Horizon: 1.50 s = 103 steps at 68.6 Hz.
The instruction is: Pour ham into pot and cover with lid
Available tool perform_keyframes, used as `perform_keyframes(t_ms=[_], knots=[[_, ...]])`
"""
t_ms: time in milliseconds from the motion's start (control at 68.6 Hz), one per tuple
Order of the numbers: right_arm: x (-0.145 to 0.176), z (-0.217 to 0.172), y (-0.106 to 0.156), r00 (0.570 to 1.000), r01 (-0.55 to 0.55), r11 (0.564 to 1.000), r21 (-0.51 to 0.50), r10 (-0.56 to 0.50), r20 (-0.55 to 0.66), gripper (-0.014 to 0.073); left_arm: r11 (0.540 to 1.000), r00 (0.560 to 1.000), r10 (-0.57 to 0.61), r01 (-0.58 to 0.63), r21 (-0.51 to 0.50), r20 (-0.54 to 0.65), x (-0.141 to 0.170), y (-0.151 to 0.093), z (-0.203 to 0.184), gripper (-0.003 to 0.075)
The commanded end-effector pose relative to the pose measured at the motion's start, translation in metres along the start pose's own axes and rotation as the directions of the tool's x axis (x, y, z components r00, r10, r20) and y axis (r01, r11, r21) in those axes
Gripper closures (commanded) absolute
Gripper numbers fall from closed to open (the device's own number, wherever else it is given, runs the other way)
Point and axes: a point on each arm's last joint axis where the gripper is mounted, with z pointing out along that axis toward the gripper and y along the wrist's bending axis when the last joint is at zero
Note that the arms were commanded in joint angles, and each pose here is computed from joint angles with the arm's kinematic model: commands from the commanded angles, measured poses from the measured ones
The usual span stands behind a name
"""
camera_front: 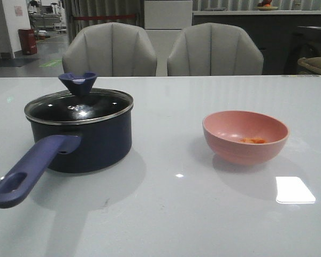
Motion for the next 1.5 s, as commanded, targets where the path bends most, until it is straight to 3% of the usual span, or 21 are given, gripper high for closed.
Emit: perform_keyframes(t_ms=[0,117,365,656,788,933,1006,1313,1488], knots=[[-0.01,-0.002,-0.002,0.994,0.012,1.0,0.023,-0.014,0.105,0.0436,1.0,0.998,-0.019,0.019,-0.001,-0.061,-0.025,0.0,0.011,0.06],[-0.01,-0.002,-0.002,0.994,0.012,1.0,0.023,-0.014,0.105,0.0436,0.999,0.988,-0.051,0.052,0.003,-0.147,-0.027,-0.001,0.021,0.06],[-0.01,-0.002,-0.002,0.994,0.012,1.0,0.023,-0.014,0.105,0.0436,0.999,0.977,-0.048,0.049,-0.002,-0.207,-0.021,-0.001,0.038,0.0599],[-0.011,-0.002,-0.002,0.994,0.012,1.0,0.023,-0.014,0.107,0.0436,0.999,0.981,-0.053,0.054,-0.001,-0.188,-0.023,-0.001,0.04,0.059],[-0.011,-0.002,-0.002,0.994,0.012,1.0,0.023,-0.014,0.107,0.0436,0.999,0.981,-0.053,0.054,-0.001,-0.188,-0.023,-0.001,0.04,0.0476],[-0.011,-0.002,-0.002,0.994,0.012,1.0,0.023,-0.014,0.107,0.0436,0.999,0.981,-0.053,0.054,-0.001,-0.187,-0.023,-0.001,0.04,0.0203],[-0.011,-0.002,-0.002,0.994,0.012,1.0,0.023,-0.014,0.107,0.0436,0.999,0.981,-0.053,0.054,-0.001,-0.185,-0.023,-0.001,0.04,0.0113],[-0.011,-0.002,-0.002,0.994,0.012,1.0,0.023,-0.014,0.107,0.0436,0.995,0.977,-0.102,0.105,0.004,-0.188,-0.028,-0.002,0.041,0.0137],[-0.011,-0.002,-0.002,0.994,0.012,1.0,0.023,-0.014,0.107,0.0436,0.995,0.93,-0.097,0.104,0.0,-0.353,-0.041,-0.004,0.063,0.0136]])
